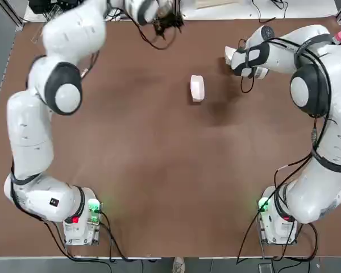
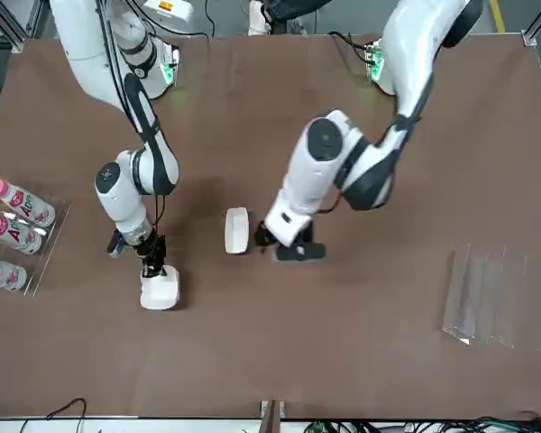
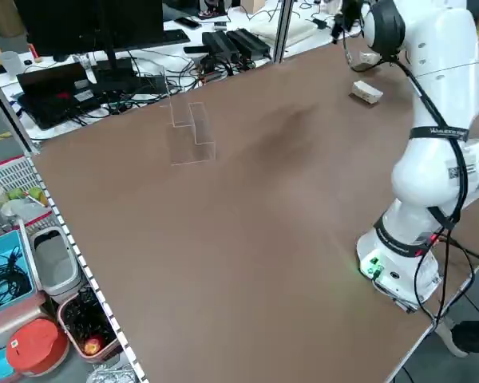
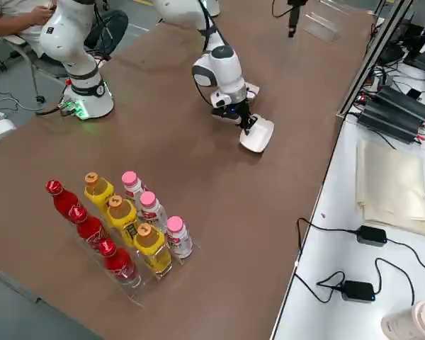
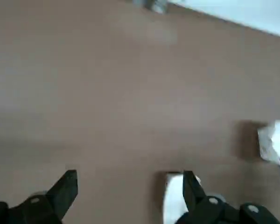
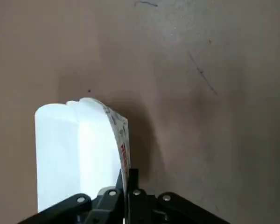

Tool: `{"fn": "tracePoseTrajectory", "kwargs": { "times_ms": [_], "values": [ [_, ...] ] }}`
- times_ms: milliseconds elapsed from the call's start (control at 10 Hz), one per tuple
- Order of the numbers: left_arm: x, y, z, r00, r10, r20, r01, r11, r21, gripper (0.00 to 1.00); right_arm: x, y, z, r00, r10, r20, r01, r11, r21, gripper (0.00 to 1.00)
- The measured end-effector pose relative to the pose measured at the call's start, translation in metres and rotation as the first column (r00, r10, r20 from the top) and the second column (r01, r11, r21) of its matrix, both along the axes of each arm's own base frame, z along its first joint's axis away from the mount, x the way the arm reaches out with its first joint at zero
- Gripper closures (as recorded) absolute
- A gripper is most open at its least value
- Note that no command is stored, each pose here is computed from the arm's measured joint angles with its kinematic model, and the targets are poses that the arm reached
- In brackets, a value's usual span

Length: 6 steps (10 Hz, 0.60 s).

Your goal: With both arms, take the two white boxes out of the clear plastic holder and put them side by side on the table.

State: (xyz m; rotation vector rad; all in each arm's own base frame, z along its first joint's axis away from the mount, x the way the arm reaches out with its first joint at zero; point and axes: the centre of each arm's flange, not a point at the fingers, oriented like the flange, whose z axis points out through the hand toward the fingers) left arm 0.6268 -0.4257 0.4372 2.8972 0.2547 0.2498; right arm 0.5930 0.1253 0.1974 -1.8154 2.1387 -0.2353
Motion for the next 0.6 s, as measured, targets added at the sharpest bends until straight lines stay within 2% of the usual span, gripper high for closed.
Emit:
{"fn": "tracePoseTrajectory", "kwargs": {
  "times_ms": [200, 300, 500, 600],
  "values": [
    [0.025, 0.07, 0.025, 0.997, 0.077, -0.012, -0.076, 0.996, 0.055, 0.0, 0.002, 0.003, -0.004, 1.0, -0.025, 0.003, 0.025, 1.0, 0.006, 0.98],
    [0.031, 0.097, 0.03, 0.997, 0.07, -0.028, -0.068, 0.993, 0.092, 0.0, 0.003, 0.004, -0.003, 1.0, -0.03, 0.008, 0.03, 0.999, 0.009, 0.98],
    [0.032, 0.15, 0.044, 0.996, 0.033, -0.077, -0.019, 0.984, 0.175, 0.0, 0.006, 0.006, 0.0, 0.999, -0.032, 0.014, 0.031, 0.999, 0.012, 0.95],
    [0.03, 0.181, 0.057, 0.995, 0.005, -0.099, 0.015, 0.981, 0.194, 0.0, 0.006, 0.006, 0.001, 0.999, -0.032, 0.015, 0.032, 0.999, 0.012, 0.9]
  ]
}}
